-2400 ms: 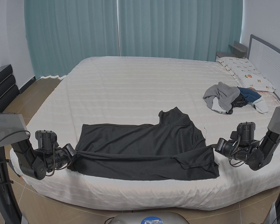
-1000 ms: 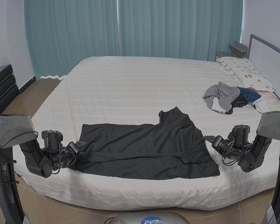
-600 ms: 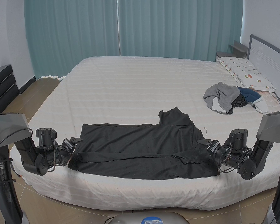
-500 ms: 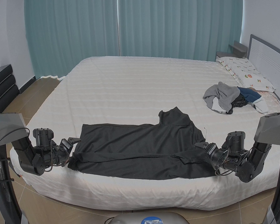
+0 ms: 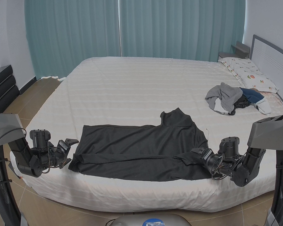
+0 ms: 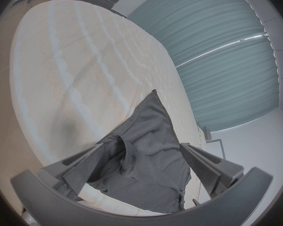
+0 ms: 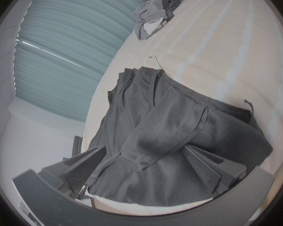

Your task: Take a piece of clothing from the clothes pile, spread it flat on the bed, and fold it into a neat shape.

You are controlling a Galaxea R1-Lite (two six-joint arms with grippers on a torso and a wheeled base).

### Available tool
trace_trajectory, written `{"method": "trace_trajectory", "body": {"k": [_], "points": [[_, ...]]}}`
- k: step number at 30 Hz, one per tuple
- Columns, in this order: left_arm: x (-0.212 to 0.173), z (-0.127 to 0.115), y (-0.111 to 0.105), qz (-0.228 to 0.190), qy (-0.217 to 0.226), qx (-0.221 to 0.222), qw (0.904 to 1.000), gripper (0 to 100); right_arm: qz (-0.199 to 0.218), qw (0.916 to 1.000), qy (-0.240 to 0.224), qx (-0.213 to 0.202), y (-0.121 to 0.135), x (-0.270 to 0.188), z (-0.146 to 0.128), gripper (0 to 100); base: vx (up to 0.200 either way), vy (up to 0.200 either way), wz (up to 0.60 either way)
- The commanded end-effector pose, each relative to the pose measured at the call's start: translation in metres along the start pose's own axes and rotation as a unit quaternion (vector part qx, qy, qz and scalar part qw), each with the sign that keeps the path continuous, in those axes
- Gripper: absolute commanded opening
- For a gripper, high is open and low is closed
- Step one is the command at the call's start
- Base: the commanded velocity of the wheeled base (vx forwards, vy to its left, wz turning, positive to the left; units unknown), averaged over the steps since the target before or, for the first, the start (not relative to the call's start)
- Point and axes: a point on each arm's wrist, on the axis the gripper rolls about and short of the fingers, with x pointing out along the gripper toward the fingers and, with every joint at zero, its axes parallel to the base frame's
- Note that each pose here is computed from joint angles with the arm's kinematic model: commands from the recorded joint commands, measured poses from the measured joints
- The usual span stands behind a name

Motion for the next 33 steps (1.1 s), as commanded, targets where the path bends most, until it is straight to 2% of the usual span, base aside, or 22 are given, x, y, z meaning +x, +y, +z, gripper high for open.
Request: {"method": "trace_trajectory", "body": {"k": [1,7,8,14,31,32,33], "points": [[-0.001,0.0,-0.001,-0.001,0.0,0.0,1.0,100,-0.007,0.9999,-0.009,0.0,-0.004,0.011,-0.001,100,0.0,0.0,0.0],[-0.001,0.0,-0.001,-0.001,0.0,0.0,1.0,100,-0.006,0.9999,-0.015,0.001,-0.004,0.013,0.001,100,0.0,0.0,0.0],[-0.001,0.0,-0.001,-0.001,-0.001,0.0,1.0,100,-0.006,0.9998,-0.017,0.001,-0.004,0.012,0.001,0,0.0,0.0,0.0],[0.0,0.0,0.0,0.0,0.0,0.001,1.0,100,-0.012,0.9996,-0.027,-0.001,-0.002,0.008,0.0,0,0.0,0.0,0.0],[0.0,-0.001,0.0,0.0,0.0,0.002,1.0,100,-0.025,0.9996,-0.017,-0.001,-0.007,-0.003,-0.003,0,0.0,0.0,0.0],[0.0,-0.001,0.0,0.0,0.0,0.002,1.0,100,-0.025,0.9996,-0.015,-0.001,-0.007,-0.002,-0.003,100,0.0,0.0,0.0],[0.0,-0.001,0.0,0.0,0.0,0.003,1.0,100,-0.025,0.9996,-0.015,-0.001,-0.007,-0.002,-0.003,100,0.0,0.0,0.0]]}}
